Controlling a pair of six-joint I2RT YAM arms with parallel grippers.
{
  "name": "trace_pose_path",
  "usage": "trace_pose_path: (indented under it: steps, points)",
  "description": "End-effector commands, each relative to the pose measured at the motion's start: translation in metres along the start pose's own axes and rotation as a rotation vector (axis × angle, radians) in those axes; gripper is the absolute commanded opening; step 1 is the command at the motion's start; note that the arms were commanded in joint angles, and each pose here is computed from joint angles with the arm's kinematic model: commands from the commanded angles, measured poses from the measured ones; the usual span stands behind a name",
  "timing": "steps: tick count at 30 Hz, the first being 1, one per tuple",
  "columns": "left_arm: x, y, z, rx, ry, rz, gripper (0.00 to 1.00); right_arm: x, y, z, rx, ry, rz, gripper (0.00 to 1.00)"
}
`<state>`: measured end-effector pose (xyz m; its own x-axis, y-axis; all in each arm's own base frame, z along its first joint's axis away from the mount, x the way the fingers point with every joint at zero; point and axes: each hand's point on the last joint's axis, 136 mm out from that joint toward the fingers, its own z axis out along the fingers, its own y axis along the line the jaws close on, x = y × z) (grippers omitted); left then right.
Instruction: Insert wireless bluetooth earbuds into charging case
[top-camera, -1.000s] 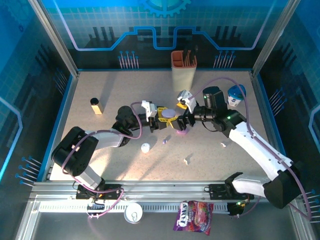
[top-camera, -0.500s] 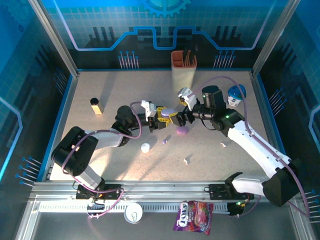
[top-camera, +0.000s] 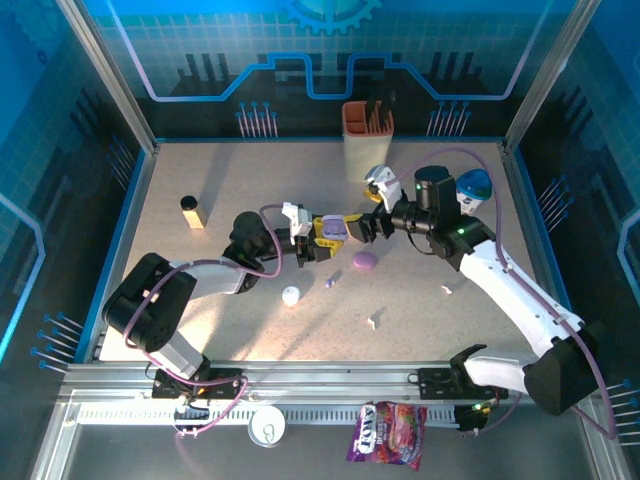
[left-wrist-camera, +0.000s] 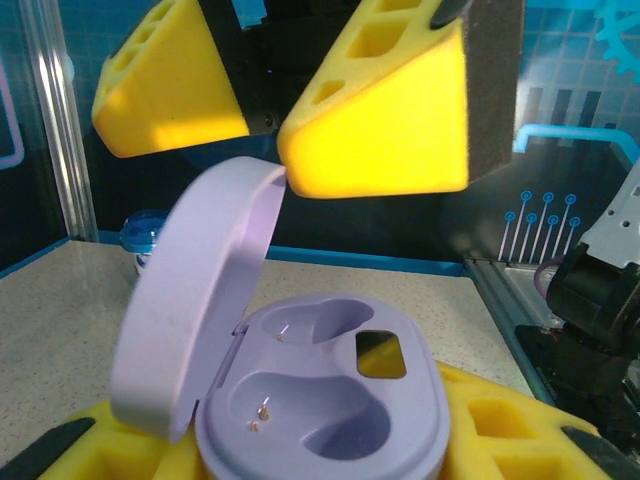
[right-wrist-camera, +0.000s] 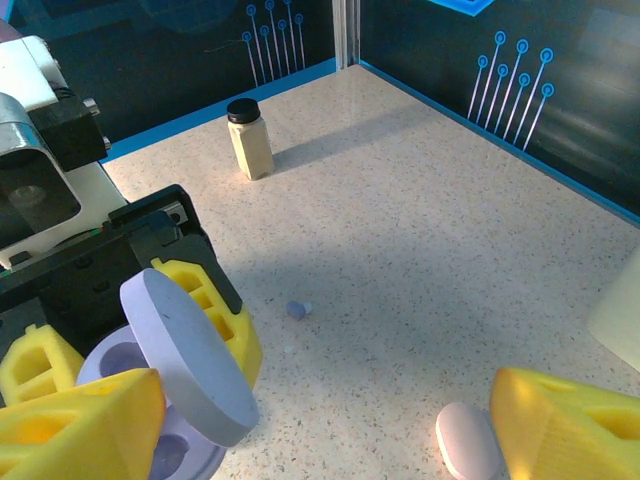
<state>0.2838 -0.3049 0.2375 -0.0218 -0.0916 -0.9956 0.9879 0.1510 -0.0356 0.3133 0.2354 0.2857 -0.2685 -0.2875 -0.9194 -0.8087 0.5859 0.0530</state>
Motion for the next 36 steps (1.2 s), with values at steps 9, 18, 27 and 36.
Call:
trace_pose_path:
  steps: [9, 18, 27, 36]
  points:
    - [-0.024, -0.022, -0.002, 0.124, -0.037, 0.037, 0.25, -0.003, 0.020, 0.007, -0.208, 0.015, -0.041, 0.66]
    - [-0.028, -0.025, -0.001, 0.141, -0.036, 0.032, 0.25, 0.002, 0.030, 0.017, -0.313, 0.033, -0.030, 0.52]
    - [-0.029, -0.024, 0.000, 0.138, -0.035, 0.017, 0.26, 0.000, 0.037, 0.017, -0.366, 0.018, -0.047, 0.04]
    - [-0.030, -0.017, 0.001, 0.112, -0.045, -0.003, 0.39, -0.013, 0.032, 0.011, -0.243, -0.067, -0.165, 0.00]
